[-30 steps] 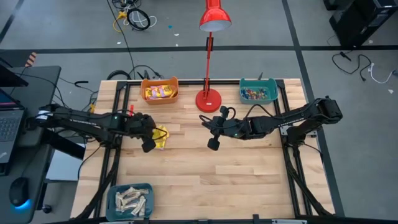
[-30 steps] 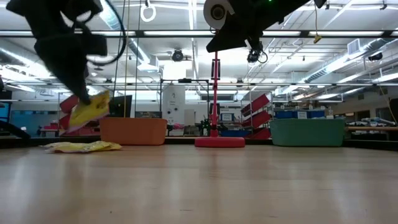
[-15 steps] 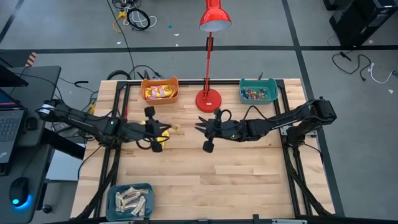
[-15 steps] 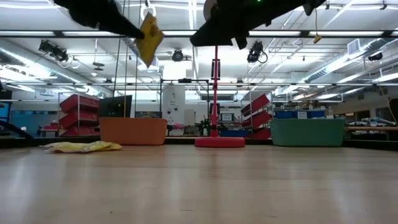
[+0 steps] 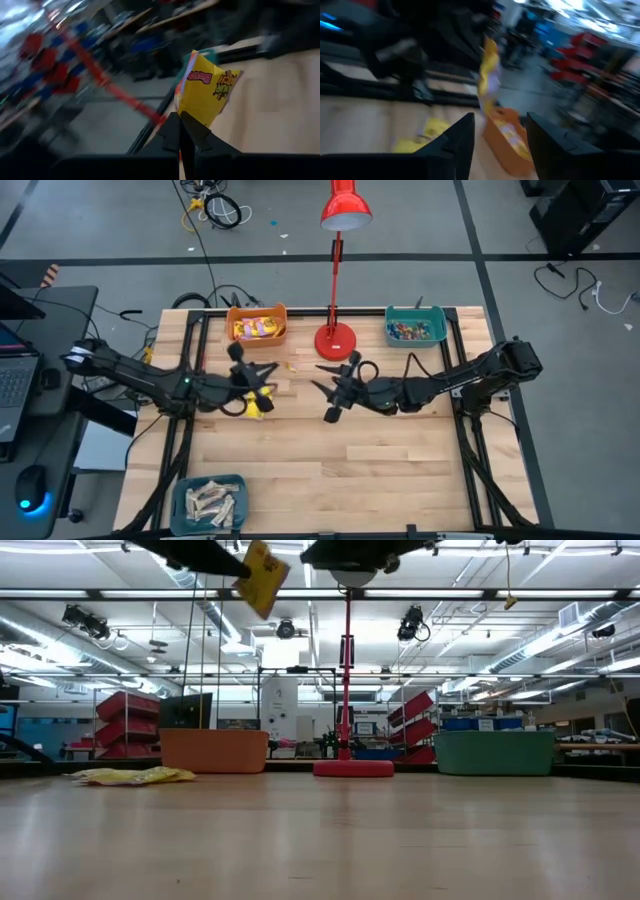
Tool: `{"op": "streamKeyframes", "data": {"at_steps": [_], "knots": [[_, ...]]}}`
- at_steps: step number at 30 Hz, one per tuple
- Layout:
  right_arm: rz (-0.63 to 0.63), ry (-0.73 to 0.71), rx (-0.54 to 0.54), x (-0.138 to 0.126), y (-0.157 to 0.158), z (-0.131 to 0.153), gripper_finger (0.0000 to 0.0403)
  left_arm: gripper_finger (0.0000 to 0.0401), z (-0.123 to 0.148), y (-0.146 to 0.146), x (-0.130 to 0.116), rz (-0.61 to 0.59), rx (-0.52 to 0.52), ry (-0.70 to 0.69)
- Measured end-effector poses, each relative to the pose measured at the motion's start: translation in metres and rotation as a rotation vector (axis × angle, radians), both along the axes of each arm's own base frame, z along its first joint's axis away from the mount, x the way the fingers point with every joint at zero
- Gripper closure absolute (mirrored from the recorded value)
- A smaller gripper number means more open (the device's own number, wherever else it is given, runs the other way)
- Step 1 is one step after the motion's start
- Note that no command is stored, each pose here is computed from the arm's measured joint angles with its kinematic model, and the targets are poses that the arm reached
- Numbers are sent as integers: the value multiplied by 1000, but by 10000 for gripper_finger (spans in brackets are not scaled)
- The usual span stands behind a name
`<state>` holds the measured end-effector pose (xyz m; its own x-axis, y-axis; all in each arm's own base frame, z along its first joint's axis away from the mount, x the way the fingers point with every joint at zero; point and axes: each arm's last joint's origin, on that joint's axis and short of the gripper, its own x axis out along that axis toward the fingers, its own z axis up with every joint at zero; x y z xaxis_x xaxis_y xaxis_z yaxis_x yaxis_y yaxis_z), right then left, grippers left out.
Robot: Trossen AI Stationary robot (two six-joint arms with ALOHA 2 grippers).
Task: Sort candy
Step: Put the yellow candy into the orange bin
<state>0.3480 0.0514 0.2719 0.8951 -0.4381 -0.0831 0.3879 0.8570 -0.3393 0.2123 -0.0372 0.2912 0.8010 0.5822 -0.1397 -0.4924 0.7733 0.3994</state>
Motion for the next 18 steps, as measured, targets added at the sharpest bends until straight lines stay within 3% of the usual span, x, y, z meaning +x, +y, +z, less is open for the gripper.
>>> {"op": "streamKeyframes", "data": {"at_steps": [4,10,15,18], "knots": [[104,-48,67,2,2,2,234,401,-3,-7,10,-120,175,109],[203,-88,253,0,13,1,236,401,-6,-17,12,-199,425,265],[207,-73,500,-1,12,-9,236,401,-3,-34,8,-323,693,361],[298,-63,673,-2,6,-19,236,401,-1,-43,5,-373,887,435]]}}
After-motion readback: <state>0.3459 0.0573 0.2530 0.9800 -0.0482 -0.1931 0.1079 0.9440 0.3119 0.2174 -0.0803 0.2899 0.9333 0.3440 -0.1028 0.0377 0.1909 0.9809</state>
